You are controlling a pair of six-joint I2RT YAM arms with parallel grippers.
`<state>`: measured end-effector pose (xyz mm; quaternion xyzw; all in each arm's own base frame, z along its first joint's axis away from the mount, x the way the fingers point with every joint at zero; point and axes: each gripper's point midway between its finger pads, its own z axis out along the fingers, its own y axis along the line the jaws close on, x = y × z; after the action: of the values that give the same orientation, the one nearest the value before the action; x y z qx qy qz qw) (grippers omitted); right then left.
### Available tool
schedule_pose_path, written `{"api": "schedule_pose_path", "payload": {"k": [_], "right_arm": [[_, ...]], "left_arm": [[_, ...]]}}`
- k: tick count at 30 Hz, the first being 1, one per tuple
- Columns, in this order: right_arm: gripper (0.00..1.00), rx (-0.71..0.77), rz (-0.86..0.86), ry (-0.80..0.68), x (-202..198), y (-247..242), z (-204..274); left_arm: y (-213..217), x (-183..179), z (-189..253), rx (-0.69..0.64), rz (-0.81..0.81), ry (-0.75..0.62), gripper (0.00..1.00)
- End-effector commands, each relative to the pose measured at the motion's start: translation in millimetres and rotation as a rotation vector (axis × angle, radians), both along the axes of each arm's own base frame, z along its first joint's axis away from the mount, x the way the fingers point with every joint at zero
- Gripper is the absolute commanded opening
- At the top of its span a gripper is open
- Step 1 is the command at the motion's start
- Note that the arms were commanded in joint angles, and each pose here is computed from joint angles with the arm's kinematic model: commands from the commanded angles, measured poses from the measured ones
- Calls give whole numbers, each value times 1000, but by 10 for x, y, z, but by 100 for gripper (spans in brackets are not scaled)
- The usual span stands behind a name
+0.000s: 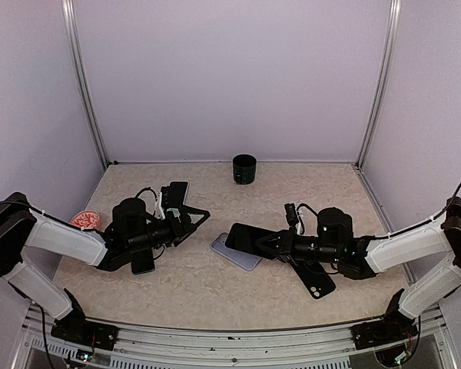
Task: Put the phone into the phone case
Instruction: Install the phone into the phone case.
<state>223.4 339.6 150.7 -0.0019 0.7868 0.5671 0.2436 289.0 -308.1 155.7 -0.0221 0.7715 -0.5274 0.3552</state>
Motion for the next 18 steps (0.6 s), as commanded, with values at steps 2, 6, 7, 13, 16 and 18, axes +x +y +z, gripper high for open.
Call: {"api": "schedule_pose_path", "payload": {"k": [2,6,7,13,16,18], "right_arm": [[0,41,-73,74,144,5,-17],[0,8,-162,106,266,-65,-76],[0,-3,-177,112,292,-72,-85],[0,-41,-203,162,411,21,-145],[0,-61,-216,201,475,83,-222],[0,-81,-230,238,514,116,-321]], "left_arm": [[86,5,-85,32,26,10,99],[97,-18,-118,32,24,18,99],[104,-20,-120,32,26,18,99],[118,-19,-145,38,31,22,99],[142,-21,-151,38,37,24,99],[164,-24,-135,33,43,24,99]]}}
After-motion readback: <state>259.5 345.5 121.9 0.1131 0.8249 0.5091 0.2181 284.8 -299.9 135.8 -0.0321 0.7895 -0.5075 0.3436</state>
